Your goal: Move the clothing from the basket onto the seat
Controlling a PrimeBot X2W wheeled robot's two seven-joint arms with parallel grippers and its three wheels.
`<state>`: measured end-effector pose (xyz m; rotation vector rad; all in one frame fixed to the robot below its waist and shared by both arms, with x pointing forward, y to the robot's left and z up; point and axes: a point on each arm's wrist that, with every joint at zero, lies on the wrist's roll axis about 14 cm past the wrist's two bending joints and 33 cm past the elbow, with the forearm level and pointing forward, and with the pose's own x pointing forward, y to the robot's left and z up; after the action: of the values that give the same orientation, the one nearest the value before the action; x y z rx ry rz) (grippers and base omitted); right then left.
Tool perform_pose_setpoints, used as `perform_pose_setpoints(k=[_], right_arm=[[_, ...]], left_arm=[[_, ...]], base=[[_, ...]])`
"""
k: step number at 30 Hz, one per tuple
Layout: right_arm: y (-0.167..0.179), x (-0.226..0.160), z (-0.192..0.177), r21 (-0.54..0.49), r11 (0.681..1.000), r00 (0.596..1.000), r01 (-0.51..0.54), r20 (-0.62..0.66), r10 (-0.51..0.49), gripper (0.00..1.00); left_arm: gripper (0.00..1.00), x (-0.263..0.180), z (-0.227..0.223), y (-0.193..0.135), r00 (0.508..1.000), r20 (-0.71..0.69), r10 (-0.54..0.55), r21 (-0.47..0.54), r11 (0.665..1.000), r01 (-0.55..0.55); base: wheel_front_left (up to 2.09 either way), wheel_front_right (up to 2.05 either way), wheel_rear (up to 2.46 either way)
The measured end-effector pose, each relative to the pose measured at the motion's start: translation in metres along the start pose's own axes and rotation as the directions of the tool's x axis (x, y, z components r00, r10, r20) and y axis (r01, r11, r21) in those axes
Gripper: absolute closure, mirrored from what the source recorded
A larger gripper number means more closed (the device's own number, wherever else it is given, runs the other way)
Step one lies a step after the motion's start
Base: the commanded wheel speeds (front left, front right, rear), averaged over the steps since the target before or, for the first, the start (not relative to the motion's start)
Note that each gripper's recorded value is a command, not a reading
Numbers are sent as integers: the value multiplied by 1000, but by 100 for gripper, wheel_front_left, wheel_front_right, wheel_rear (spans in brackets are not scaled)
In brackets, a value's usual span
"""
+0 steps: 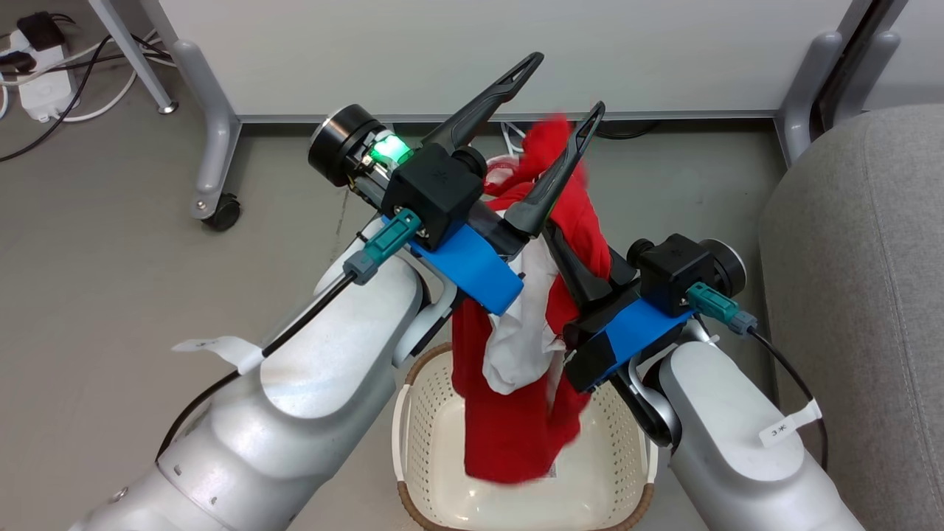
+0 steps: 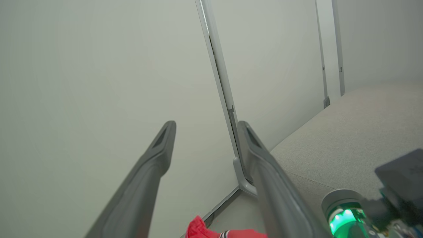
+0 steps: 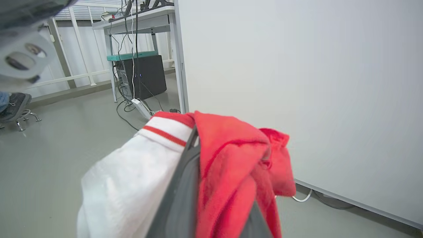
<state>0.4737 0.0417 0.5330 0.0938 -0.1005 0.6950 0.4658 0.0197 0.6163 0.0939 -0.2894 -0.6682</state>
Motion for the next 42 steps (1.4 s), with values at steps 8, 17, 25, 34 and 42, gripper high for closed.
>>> perform_pose_setpoints(k=[8, 17, 25, 34, 42], right_arm=[[-4, -3, 0, 3, 1000, 1000, 15, 0, -15, 100], [-15, -6, 2, 1, 999, 999, 45, 9, -45, 100], [-35, -16, 0, -11, 994, 994, 107, 10, -107, 100], [-65, -40, -3, -17, 977, 977, 211, 11, -211, 100], [-98, -68, 1, -30, 946, 947, 321, 25, -321, 100]], left_arm=[[0, 0, 0, -2, 1000, 2, -3, 1, 1000, 3], [0, 4, -5, -5, 1000, -3, -14, -7, 1000, 14], [0, 10, -14, -11, 999, -14, -37, -21, 999, 37], [0, 18, -29, -24, 996, -32, -81, -46, 996, 79], [0, 28, -43, -43, 989, -43, -143, -77, 987, 140]], base=[[0, 0, 0], [0, 0, 0], [0, 0, 0], [0, 0, 0], [0, 0, 0]])
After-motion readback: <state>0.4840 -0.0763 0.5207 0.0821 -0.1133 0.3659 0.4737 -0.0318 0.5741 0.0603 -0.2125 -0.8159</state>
